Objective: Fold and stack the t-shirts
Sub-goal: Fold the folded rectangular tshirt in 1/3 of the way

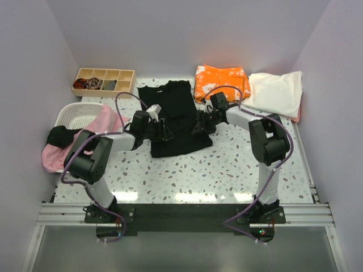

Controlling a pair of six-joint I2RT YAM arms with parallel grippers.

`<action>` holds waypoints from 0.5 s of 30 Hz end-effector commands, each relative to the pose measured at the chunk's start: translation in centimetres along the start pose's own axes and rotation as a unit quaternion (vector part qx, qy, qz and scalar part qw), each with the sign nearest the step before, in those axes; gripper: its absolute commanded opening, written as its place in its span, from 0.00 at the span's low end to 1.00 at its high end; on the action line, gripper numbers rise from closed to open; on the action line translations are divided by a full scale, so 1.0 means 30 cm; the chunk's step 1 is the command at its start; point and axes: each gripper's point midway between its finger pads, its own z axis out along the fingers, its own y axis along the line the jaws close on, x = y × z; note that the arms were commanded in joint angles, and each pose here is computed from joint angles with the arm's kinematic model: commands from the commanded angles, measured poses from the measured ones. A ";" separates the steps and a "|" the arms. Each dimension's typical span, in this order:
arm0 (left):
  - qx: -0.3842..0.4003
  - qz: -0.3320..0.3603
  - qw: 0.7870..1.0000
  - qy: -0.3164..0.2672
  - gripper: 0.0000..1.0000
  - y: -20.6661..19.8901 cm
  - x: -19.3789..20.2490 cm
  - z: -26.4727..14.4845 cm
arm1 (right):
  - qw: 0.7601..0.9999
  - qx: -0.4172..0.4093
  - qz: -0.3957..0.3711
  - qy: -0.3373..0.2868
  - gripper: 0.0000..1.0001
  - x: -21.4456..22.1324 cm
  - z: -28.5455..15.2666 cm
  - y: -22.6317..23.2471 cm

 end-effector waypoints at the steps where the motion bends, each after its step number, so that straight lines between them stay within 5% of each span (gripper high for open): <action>1: -0.049 0.036 0.997 -0.057 0.54 0.036 -0.123 -0.005 | 0.997 0.051 0.033 0.039 0.53 0.102 0.018 -0.089; 7: -0.114 0.058 0.990 -0.063 0.55 0.110 -0.134 -0.040 | 0.988 0.128 0.053 0.074 0.53 0.230 -0.009 -0.197; 15: -0.170 0.070 0.980 -0.079 0.55 0.173 -0.141 -0.083 | 0.986 0.130 0.051 0.086 0.53 0.295 -0.034 -0.191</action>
